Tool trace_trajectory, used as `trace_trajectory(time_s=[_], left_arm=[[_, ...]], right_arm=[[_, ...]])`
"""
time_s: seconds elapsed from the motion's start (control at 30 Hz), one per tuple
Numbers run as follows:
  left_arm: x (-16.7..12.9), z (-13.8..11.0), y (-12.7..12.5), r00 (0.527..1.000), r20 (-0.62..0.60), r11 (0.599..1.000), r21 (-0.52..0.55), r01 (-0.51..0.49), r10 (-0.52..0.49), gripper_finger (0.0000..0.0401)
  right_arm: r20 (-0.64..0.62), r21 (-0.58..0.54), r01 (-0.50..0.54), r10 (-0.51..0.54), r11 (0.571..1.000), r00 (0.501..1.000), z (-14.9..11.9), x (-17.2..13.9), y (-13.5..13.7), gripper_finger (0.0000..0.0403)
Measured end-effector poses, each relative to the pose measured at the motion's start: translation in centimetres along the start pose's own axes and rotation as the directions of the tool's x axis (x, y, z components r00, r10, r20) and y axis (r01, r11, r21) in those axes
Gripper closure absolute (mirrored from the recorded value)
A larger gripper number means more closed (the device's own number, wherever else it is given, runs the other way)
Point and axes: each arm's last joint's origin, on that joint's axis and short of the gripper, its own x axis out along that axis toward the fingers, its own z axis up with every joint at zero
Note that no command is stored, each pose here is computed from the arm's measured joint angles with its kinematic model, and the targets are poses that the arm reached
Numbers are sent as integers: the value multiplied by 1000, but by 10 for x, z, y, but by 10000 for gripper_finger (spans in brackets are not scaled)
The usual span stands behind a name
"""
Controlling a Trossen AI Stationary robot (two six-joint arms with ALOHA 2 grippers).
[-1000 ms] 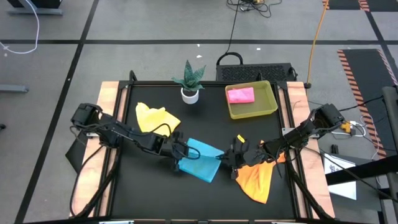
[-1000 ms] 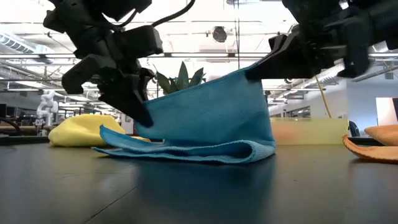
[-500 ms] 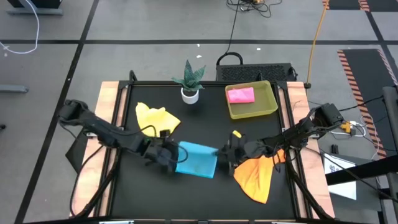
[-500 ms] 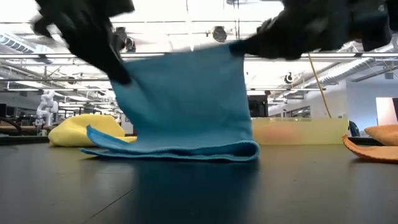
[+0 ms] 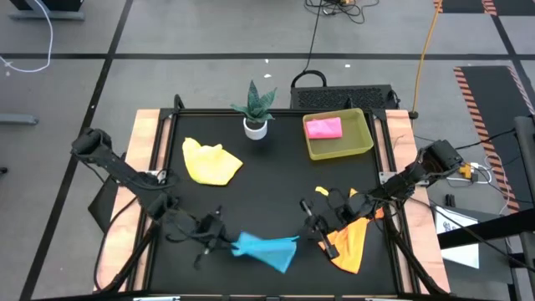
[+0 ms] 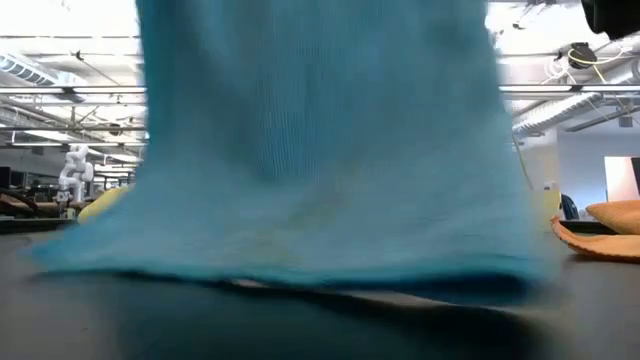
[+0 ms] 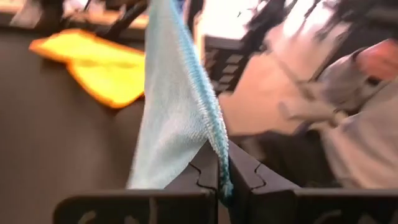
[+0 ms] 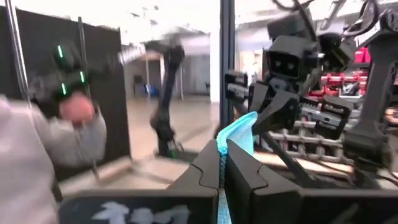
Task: Fold microfiber towels
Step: Fold the blue microfiber cloth
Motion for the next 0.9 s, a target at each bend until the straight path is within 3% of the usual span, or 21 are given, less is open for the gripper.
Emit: trace_trajectory(time_s=[0.1,0.2,0.33,0.53,0.73,0.9], left_arm=[[-8,9,-6,998,56,999,-3,36,-36,397],[-10,6,-2,1000,15,1000,16,1,-1,393],[-10,-8,18,976,-122,983,46,-178,182,394],[-8,-32,60,863,-234,894,83,-441,447,391],[-4,-48,96,800,-248,838,144,-527,546,387],[-4,-46,106,799,-250,836,113,-537,547,396]], right_arm=[[43,46,2,-4,999,999,10,6,0,403],[39,48,48,-50,998,998,13,7,-2,403],[-85,2,228,-227,974,970,5,1,-14,403],[-293,-94,463,-469,881,833,-23,-15,-39,403],[-347,-184,503,-535,844,771,-37,-30,-57,403],[-364,-226,475,-526,851,769,-40,-32,-55,403]])
